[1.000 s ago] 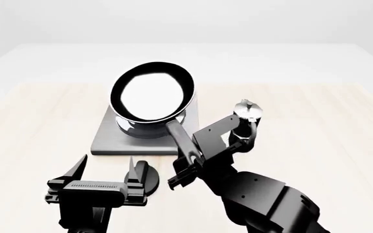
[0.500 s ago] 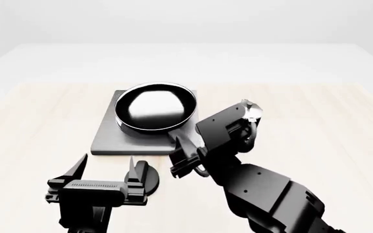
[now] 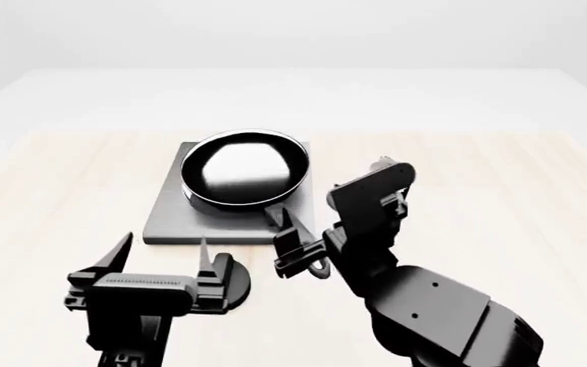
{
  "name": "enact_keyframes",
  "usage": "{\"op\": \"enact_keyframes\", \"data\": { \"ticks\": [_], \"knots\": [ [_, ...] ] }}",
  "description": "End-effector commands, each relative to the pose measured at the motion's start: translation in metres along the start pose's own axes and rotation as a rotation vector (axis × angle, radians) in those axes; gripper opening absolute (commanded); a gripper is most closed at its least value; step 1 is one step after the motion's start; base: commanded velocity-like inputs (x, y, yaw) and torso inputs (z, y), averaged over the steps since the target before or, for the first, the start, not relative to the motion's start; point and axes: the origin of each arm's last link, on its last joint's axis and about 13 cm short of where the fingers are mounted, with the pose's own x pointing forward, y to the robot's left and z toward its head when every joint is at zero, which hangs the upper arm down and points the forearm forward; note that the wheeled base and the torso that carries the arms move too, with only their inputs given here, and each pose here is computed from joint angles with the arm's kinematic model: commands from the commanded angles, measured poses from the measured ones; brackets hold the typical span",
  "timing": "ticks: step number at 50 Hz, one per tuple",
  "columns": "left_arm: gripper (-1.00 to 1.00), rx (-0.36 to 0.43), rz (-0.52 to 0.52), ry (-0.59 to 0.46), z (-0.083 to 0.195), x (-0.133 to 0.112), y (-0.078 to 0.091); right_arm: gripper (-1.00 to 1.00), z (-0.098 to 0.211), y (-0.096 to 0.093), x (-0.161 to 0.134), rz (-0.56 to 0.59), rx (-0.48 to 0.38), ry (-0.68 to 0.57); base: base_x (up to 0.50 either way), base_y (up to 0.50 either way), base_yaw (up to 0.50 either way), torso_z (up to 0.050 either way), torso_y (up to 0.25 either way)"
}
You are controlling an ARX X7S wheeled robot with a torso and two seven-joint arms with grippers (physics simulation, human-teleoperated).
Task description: Put the frying pan on the stove.
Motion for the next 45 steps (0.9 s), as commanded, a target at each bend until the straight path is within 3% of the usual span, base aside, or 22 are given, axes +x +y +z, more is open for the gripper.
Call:
{"op": "enact_keyframes", "data": {
  "ticks": [1,4,6,9,16,17,33,45],
  "knots": [
    [1.0,0.003,0.014,-0.005,0.003,0.001,0.004,1.0,-0.001,-0.004,-0.017,-0.022,0.04,-0.081,0.0,0.0,0.0,0.0,0.0],
    [1.0,0.004,0.016,-0.007,0.003,-0.001,0.005,1.0,-0.001,-0.006,-0.021,-0.052,0.043,-0.124,0.0,0.0,0.0,0.0,0.0],
    [1.0,0.002,0.016,-0.008,0.004,-0.001,0.006,1.0,-0.001,-0.007,-0.022,-0.118,-0.014,-0.173,0.0,0.0,0.0,0.0,0.0],
    [1.0,0.001,0.015,-0.015,0.007,-0.001,0.006,1.0,-0.002,-0.005,-0.026,-0.16,-0.025,-0.206,0.0,0.0,0.0,0.0,0.0],
    [1.0,0.005,0.012,-0.025,0.009,-0.003,0.008,1.0,-0.002,-0.002,-0.035,-0.199,0.018,-0.271,0.0,0.0,0.0,0.0,0.0],
    [1.0,0.006,0.012,-0.028,0.009,-0.005,0.009,1.0,-0.003,-0.003,-0.036,-0.244,-0.021,-0.305,0.0,0.0,0.0,0.0,0.0],
    [1.0,0.011,-0.002,-0.038,0.01,-0.009,0.006,1.0,-0.002,-0.001,-0.053,-0.26,0.037,-0.353,0.0,0.0,0.0,0.0,0.0],
    [1.0,0.007,-0.014,-0.065,0.017,-0.016,0.003,1.0,0.0,0.003,-0.066,-0.268,0.023,-0.395,0.0,0.0,0.0,0.0,0.0]
  ]
}}
